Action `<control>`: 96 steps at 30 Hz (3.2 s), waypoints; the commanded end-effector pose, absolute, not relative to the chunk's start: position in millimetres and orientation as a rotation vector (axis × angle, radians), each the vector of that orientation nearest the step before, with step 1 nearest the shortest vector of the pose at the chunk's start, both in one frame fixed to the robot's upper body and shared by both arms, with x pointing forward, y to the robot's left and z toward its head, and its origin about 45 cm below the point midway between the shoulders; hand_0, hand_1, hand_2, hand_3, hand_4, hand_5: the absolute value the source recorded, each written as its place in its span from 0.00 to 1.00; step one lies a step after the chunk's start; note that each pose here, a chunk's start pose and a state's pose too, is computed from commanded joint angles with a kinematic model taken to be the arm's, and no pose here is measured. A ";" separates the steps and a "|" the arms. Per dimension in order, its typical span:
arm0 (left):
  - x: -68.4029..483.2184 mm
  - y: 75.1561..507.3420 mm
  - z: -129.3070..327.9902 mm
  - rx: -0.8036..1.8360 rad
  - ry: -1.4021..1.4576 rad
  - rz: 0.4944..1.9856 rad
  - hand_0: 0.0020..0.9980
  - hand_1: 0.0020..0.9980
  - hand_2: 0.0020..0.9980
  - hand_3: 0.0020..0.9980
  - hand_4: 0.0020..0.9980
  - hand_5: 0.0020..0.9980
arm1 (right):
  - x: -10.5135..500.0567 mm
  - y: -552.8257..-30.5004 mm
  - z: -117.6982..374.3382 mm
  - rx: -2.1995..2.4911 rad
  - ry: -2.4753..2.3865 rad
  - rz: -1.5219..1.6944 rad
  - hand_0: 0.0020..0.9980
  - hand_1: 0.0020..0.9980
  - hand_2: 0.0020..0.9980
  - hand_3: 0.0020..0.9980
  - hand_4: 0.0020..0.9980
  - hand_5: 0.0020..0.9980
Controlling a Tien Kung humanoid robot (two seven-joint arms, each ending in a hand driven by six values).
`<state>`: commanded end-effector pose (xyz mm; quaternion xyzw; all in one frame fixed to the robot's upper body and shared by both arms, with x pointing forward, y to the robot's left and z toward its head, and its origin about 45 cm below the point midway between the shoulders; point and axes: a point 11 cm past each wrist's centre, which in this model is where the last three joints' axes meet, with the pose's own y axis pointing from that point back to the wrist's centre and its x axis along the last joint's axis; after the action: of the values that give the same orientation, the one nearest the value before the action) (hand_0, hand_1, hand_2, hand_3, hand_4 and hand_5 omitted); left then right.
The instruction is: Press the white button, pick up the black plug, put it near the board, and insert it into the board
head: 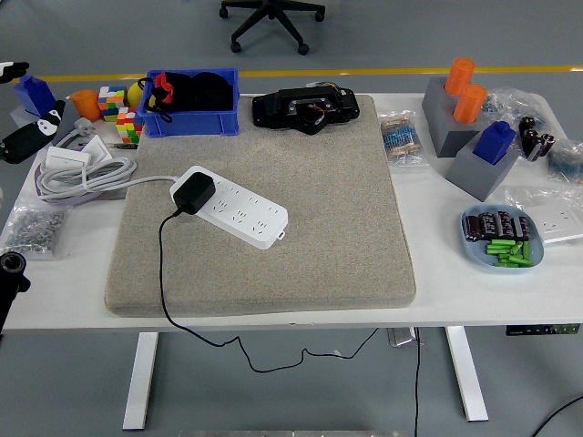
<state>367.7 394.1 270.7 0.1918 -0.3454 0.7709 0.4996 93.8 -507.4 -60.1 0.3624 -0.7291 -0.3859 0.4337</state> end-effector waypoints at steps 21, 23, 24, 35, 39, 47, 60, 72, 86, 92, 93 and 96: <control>366.9 394.6 267.2 0.482 -0.821 1.873 0.82 0.79 0.73 0.69 0.79 0.21 | 83.7 -504.2 -64.0 0.895 -1.797 -0.974 0.70 0.62 0.63 0.60 0.59 0.29; 367.4 393.5 267.5 0.479 -0.821 1.871 0.82 0.79 0.73 0.69 0.79 0.21 | 84.6 -503.7 -64.0 0.898 -1.797 -0.974 0.70 0.62 0.63 0.60 0.59 0.29; 367.6 392.9 267.5 0.478 -0.821 1.869 0.82 0.79 0.73 0.69 0.79 0.21 | 84.7 -503.5 -64.0 0.899 -1.797 -0.974 0.70 0.62 0.63 0.60 0.59 0.29; 368.4 389.9 266.3 0.475 -0.815 1.861 0.82 0.79 0.73 0.68 0.79 0.21 | 82.1 -505.4 -63.6 0.891 -1.799 -0.976 0.70 0.62 0.63 0.60 0.59 0.29; 367.6 390.3 265.5 0.476 -0.813 1.863 0.82 0.79 0.73 0.69 0.79 0.21 | 81.5 -504.6 -64.1 0.891 -1.799 -0.978 0.70 0.62 0.63 0.60 0.59 0.29; 367.6 390.3 266.4 0.471 -0.812 1.866 0.83 0.79 0.74 0.68 0.79 0.21 | 82.7 -504.9 -63.8 0.891 -1.803 -0.977 0.70 0.62 0.63 0.60 0.59 0.29; 368.6 388.4 266.6 0.467 -0.809 1.863 0.83 0.79 0.74 0.68 0.79 0.20 | 85.7 -503.9 -63.6 0.896 -1.807 -0.977 0.70 0.62 0.63 0.60 0.60 0.30; 369.5 387.2 267.9 0.461 -0.810 1.862 0.83 0.79 0.74 0.68 0.79 0.20 | 86.2 -504.5 -63.2 0.896 -1.812 -0.978 0.70 0.62 0.64 0.61 0.64 0.36; 369.1 387.4 266.2 0.466 -0.806 1.861 0.83 0.79 0.74 0.68 0.79 0.20 | 85.2 -502.9 -64.2 0.897 -1.806 -0.980 0.70 0.62 0.64 0.61 0.61 0.31; 369.6 386.0 266.0 0.466 -0.804 1.857 0.83 0.79 0.74 0.68 0.79 0.20 | 84.9 -501.1 -65.3 0.899 -1.802 -0.983 0.70 0.62 0.64 0.61 0.61 0.31; 369.6 385.8 266.0 0.466 -0.804 1.856 0.83 0.79 0.74 0.68 0.79 0.20 | 84.7 -500.8 -65.4 0.900 -1.802 -0.983 0.70 0.62 0.64 0.61 0.61 0.31; 369.6 385.7 265.9 0.468 -0.804 1.855 0.83 0.79 0.74 0.68 0.79 0.20 | 83.8 -500.7 -65.7 0.898 -1.801 -0.985 0.70 0.62 0.64 0.61 0.61 0.31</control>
<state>369.6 385.7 265.9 0.1942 -0.3337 0.7697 0.5084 83.8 -500.7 -65.7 0.3607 -0.7237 -0.3958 0.4354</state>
